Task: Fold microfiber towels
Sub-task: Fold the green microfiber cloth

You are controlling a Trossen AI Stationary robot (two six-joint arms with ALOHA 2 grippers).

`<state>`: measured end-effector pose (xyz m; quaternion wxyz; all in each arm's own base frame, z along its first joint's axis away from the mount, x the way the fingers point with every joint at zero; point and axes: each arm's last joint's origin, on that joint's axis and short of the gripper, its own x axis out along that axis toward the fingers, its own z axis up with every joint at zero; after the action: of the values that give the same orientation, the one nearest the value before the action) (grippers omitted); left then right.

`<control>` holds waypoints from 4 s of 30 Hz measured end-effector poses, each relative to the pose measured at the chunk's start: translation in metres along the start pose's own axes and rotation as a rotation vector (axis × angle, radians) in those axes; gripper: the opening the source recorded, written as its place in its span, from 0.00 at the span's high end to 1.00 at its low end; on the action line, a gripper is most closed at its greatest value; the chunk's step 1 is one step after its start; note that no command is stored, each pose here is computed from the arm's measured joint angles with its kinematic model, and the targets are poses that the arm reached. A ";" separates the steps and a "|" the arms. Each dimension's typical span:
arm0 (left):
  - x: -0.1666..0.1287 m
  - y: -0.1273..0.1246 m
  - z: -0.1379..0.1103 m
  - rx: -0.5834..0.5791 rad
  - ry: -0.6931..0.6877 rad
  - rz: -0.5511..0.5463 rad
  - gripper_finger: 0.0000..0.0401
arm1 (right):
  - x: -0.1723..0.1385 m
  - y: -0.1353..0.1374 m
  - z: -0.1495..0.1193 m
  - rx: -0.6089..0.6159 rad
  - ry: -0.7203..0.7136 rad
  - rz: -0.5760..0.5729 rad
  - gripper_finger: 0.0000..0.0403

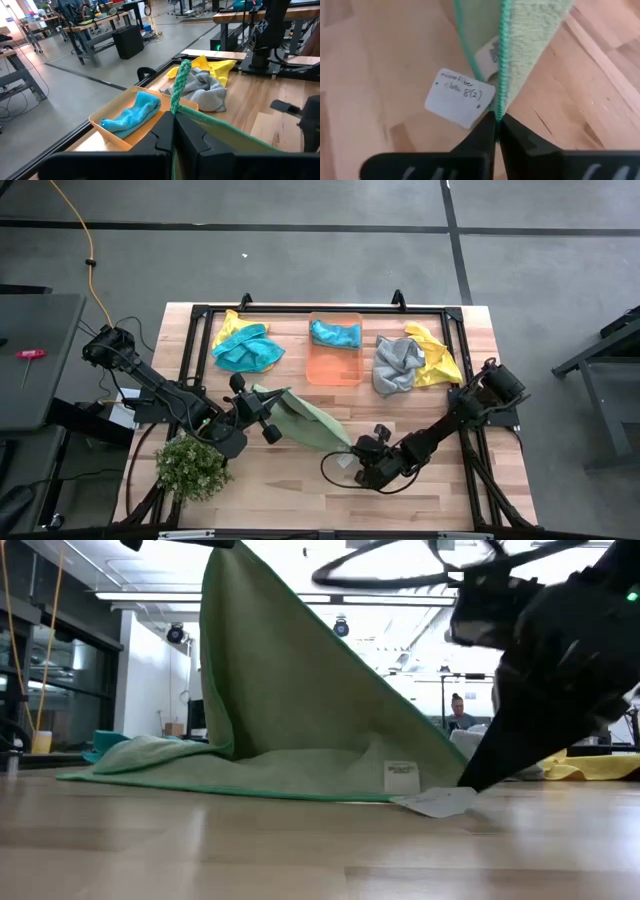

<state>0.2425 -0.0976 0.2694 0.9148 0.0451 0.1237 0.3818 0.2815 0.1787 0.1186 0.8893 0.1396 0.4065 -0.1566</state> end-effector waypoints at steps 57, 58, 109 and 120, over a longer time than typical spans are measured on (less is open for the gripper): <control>-0.014 0.102 0.103 0.367 -0.160 -0.068 1.00 | -0.271 -0.142 0.158 -0.250 -0.211 -0.379 1.00; -0.012 0.102 0.103 0.357 -0.157 -0.072 1.00 | -0.270 -0.144 0.159 -0.255 -0.207 -0.390 1.00; 0.004 0.127 0.072 0.334 -0.454 -0.045 1.00 | -0.290 -0.120 0.165 -0.404 -0.178 -0.383 1.00; 0.052 0.138 0.072 0.298 -0.486 -0.011 1.00 | -0.321 -0.142 0.187 -0.424 -0.241 -0.453 1.00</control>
<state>0.2020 0.0374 0.3528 0.9030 0.2689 -0.0444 0.3322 0.1540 0.0320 0.4651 0.8828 -0.1617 0.3428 -0.2775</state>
